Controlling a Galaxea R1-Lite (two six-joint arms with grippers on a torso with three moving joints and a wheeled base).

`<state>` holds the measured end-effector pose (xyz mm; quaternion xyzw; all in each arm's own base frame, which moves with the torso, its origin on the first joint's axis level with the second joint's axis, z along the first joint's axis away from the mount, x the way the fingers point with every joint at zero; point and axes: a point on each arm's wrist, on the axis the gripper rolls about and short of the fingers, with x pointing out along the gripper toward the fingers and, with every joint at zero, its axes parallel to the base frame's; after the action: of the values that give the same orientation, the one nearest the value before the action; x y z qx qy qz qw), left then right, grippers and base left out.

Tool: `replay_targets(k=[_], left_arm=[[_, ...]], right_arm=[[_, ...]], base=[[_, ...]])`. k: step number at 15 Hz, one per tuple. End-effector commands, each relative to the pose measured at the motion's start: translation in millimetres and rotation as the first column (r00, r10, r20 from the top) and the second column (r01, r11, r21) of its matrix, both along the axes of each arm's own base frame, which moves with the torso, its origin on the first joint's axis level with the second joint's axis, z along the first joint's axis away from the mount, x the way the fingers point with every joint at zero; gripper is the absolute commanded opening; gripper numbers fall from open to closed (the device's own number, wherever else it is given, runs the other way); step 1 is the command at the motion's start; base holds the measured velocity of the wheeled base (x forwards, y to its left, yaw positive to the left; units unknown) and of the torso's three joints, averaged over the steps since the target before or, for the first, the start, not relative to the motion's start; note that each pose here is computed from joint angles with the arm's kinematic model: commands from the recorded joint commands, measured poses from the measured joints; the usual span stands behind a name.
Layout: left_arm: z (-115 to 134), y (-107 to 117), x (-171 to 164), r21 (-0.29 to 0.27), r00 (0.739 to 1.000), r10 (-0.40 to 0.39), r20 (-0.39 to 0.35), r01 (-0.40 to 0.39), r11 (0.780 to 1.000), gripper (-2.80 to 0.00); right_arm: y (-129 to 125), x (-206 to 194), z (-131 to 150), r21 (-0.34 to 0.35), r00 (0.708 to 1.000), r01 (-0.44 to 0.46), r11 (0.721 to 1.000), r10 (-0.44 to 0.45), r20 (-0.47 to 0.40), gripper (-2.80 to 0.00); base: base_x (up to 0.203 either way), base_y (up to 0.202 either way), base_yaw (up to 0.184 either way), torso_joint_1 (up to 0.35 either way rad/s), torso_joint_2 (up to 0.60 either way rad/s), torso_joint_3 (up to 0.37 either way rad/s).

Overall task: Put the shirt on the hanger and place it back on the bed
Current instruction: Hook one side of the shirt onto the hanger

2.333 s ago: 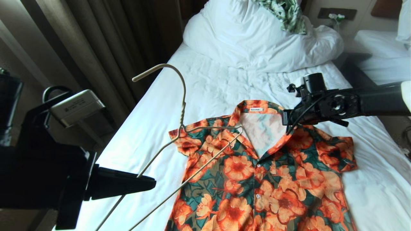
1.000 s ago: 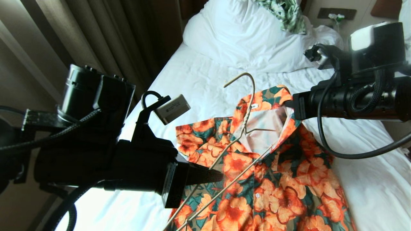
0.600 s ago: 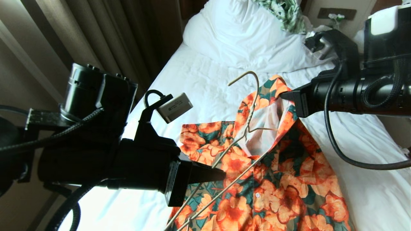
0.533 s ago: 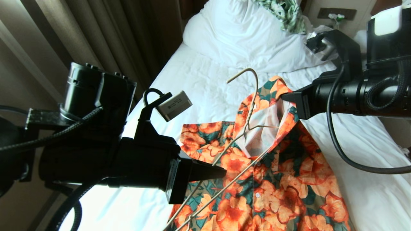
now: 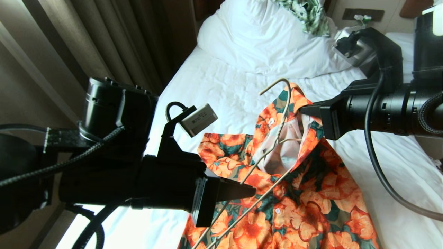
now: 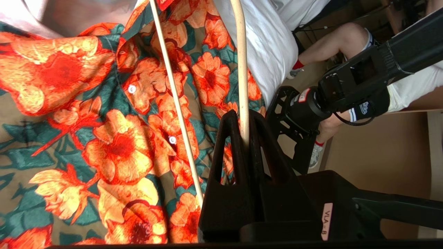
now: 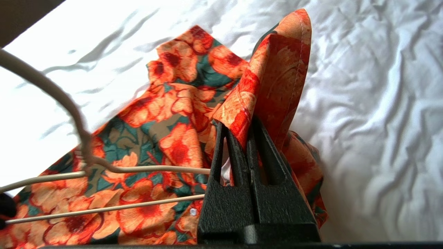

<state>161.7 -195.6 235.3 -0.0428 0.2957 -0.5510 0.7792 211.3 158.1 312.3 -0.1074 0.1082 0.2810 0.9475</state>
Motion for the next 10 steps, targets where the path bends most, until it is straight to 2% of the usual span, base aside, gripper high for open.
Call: replay_targets(k=[1, 3, 5, 10], left_arm=[[-10.3, -1.3, -0.7, -0.011, 1.000, -0.012, 0.003, 0.012, 1.000, -2.80], [-17.6, -1.8, -1.2, -0.103, 0.997, -0.013, 0.070, 0.020, 0.995, -2.80], [-25.5, -0.8, -2.8, -0.186, 0.997, 0.004, 0.080, 0.011, 0.982, -2.80], [-33.8, 5.1, -8.5, -0.306, 0.991, 0.014, 0.131, 0.026, 0.952, -2.80]], right_arm=[[2.6, -12.1, 2.4, 0.007, 0.999, -0.036, 0.999, 0.036, 0.009, -2.80], [4.6, -25.3, 7.1, 0.020, 0.997, -0.075, 0.997, 0.075, 0.025, -2.80], [2.5, -34.4, 13.3, 0.035, 0.995, -0.095, 0.995, 0.094, 0.044, -2.80], [2.1, -60.9, 18.4, 0.050, 0.982, -0.178, 0.983, 0.175, 0.067, -2.80]], base=[[0.000, 0.000, 0.000, 0.000, 0.00, 0.000], [0.000, 0.000, 0.000, 0.000, 0.00, 0.000], [0.000, 0.000, 0.000, 0.000, 0.00, 0.000], [0.000, 0.000, 0.000, 0.000, 0.00, 0.000]])
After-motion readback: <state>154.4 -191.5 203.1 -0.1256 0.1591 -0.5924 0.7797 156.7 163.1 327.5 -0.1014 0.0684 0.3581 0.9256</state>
